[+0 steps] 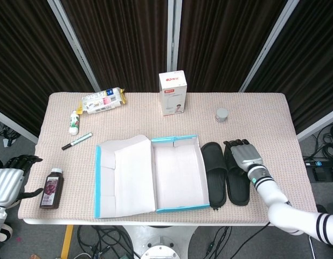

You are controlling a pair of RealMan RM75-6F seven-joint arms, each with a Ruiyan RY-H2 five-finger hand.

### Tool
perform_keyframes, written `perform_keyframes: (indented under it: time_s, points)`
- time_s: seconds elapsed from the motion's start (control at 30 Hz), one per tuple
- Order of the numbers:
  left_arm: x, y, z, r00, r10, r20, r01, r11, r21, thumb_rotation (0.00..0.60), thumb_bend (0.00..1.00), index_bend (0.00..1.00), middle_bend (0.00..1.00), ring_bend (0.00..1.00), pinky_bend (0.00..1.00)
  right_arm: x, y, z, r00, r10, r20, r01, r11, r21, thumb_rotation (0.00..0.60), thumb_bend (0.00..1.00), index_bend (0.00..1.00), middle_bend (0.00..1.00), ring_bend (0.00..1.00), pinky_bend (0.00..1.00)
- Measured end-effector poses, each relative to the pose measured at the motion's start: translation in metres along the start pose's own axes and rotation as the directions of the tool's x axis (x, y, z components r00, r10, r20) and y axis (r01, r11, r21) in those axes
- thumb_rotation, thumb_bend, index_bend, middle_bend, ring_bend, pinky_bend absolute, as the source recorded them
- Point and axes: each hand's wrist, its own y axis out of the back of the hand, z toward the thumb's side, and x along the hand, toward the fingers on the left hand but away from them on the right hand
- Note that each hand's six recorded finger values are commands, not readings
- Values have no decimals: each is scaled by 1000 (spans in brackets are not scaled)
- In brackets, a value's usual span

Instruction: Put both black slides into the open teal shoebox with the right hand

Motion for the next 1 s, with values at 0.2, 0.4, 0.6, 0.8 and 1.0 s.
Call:
perform_keyframes:
  time_s: [0.2,0.4,0.6,0.8,1.0]
  points:
    - [-1,4,-1,1000,3,11,-3,999,-37,600,90,264,242,159,198,-24,3,25,997,79,-19,-77,995,59,600,109,1,136,0,0]
    - [-1,1,-3,1000,-13,7,13,999,-43,600,89,263,242,159,198,-46,0,46,994,102,-26,-99,990,97,600,72,0,71,0,0]
    - [-1,1,-6,1000,-15,1,15,998,-55,600,90,264,243,159,198,-56,-1,61,994,106,-40,-102,991,89,600,66,0,69,0,0]
    - [-2,0,-9,1000,-24,-4,23,998,-62,600,89,264,242,159,197,-58,-4,66,994,103,-43,-100,992,79,600,66,0,124,0,0]
    - [-2,-4,-10,999,-32,-1,32,997,-67,600,89,264,242,159,198,-59,-3,64,995,93,-36,-91,994,57,600,66,0,130,0,0]
